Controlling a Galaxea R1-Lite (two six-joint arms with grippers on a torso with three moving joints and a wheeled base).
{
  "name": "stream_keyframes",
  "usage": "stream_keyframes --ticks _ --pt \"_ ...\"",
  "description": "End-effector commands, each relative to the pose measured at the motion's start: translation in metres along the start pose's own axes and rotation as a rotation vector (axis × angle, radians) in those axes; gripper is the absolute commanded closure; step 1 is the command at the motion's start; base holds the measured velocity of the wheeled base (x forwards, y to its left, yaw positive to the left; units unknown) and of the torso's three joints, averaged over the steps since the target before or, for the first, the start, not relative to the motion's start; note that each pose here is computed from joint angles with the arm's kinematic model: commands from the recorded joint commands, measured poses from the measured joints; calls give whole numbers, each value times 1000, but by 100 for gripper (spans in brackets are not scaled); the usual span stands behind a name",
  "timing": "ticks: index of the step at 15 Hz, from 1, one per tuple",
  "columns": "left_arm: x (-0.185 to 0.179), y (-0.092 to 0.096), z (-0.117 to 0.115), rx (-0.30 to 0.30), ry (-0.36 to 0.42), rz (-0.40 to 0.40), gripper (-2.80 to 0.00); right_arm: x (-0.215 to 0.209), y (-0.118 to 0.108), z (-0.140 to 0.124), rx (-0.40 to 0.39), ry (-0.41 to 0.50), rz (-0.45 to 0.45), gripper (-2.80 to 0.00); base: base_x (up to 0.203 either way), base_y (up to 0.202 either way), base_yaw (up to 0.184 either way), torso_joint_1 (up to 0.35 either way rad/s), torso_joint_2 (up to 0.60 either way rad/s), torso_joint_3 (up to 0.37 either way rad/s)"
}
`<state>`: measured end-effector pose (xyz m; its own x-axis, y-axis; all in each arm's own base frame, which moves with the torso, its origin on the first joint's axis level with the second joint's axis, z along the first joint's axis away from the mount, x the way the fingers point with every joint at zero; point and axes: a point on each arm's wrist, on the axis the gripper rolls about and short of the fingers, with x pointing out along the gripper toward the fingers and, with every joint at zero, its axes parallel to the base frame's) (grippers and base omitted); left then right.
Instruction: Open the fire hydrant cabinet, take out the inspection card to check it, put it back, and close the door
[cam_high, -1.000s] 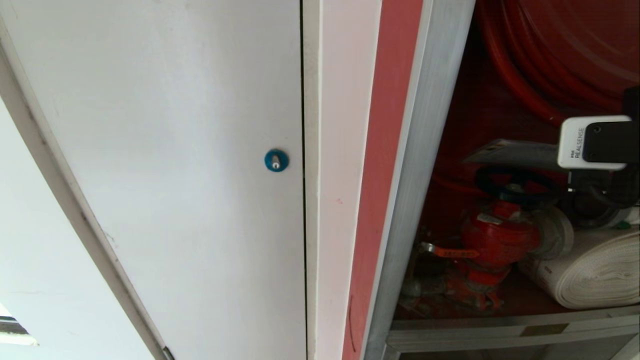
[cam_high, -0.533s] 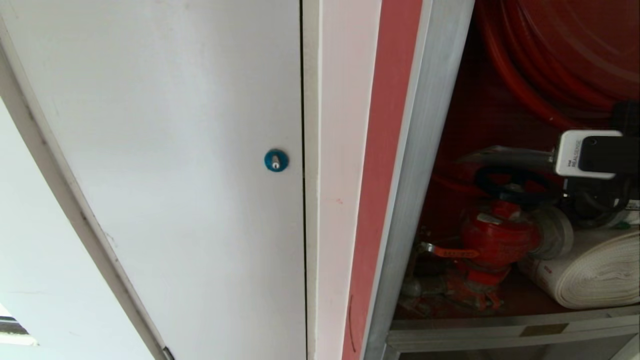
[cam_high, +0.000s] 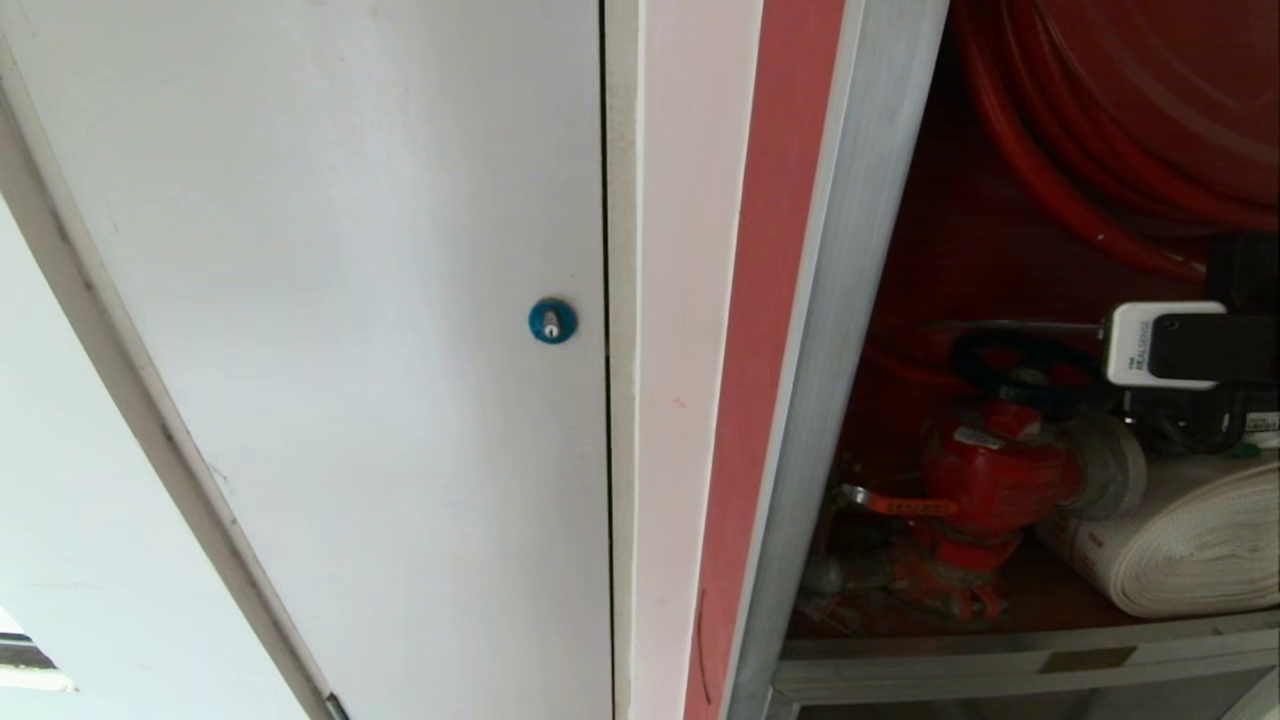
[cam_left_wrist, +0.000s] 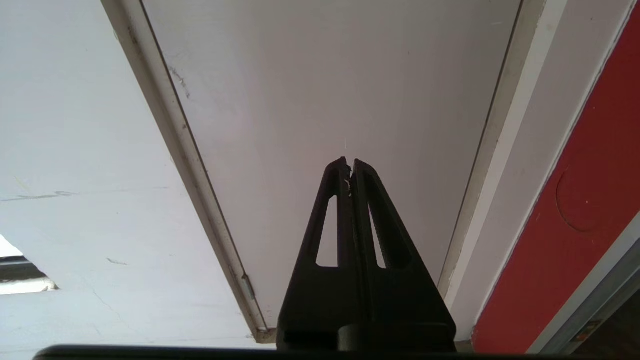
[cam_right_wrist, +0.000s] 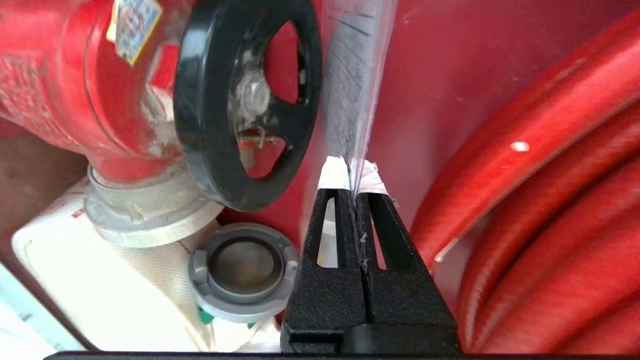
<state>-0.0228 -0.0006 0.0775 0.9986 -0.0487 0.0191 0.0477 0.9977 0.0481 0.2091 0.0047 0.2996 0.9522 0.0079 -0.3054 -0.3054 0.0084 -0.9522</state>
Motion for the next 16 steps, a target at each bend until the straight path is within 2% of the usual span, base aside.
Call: stream_keyframes --ticks 1,5,12,16 --pt "1 0 -3 0 11 -1 0 7 4 -3 -9 -7 22 0 0 0 0 0 0 0" --pt "1 0 -3 0 13 -1 0 16 3 -4 -15 -4 4 0 0 0 0 0 0 0" --pt "1 0 -3 0 13 -1 0 19 14 -9 -13 16 41 0 0 0 0 0 0 0" --pt "1 0 -3 0 11 -1 0 15 12 -11 -30 9 30 0 0 0 0 0 0 0"
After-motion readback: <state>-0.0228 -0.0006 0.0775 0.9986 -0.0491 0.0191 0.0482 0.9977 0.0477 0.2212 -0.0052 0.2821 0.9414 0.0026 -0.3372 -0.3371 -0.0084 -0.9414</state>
